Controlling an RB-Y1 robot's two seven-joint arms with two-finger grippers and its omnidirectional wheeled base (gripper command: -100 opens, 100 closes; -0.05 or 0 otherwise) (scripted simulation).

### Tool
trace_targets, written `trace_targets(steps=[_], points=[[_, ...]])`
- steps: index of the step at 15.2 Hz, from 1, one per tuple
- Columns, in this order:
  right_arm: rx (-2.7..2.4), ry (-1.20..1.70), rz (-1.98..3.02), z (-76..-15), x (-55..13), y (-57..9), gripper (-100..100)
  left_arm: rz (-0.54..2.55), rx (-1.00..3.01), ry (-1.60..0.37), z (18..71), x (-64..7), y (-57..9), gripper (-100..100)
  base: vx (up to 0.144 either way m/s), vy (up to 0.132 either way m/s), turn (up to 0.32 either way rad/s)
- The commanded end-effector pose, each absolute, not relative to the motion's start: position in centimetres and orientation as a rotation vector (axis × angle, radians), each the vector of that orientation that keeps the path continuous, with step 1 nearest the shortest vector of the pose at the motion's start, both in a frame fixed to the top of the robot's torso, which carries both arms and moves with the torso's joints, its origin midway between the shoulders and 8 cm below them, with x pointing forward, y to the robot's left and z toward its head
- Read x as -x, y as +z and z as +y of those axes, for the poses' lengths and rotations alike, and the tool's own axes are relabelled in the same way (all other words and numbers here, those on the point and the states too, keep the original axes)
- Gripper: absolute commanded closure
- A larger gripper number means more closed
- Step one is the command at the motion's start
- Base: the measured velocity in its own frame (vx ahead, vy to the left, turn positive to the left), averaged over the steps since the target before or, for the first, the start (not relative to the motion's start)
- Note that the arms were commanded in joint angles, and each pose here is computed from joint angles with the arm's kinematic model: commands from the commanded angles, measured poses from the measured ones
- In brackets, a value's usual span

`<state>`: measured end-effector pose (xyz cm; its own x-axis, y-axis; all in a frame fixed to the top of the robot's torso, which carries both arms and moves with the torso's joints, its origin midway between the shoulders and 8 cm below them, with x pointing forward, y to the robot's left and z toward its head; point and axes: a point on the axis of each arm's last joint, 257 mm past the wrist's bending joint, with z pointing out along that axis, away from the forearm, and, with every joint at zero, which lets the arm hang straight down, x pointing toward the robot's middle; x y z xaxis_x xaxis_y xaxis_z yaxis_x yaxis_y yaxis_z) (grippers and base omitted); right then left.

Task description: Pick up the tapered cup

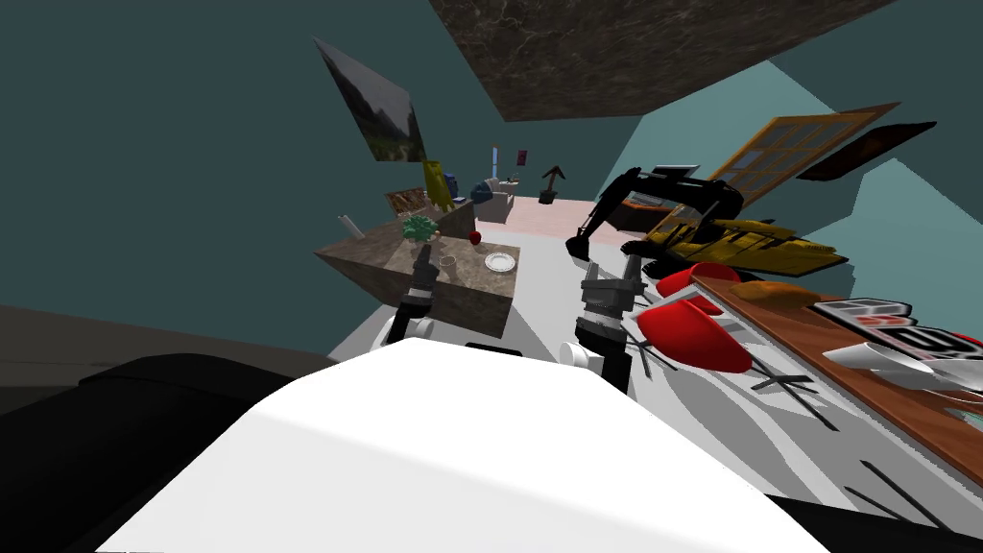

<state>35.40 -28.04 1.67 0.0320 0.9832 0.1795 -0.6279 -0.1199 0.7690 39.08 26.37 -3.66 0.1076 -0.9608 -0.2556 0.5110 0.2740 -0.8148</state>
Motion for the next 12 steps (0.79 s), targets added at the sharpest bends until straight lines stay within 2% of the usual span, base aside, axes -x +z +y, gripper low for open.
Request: trace_targets(steps=[1, 12], points=[[-0.844, 1.501, 0.557, -28.0, -35.4, 1.7, 0, 0.949, 0.657, -1.178, 26.9, -40.1, -5.0, -100, 0.007, -0.032, -0.043], [-0.844, 1.501, 0.557, -28.0, -35.4, 1.7, 0, 1.15, 0.807, -1.085, 31.1, -43.9, -11.0, -100, 0.003, -0.031, -0.046]])
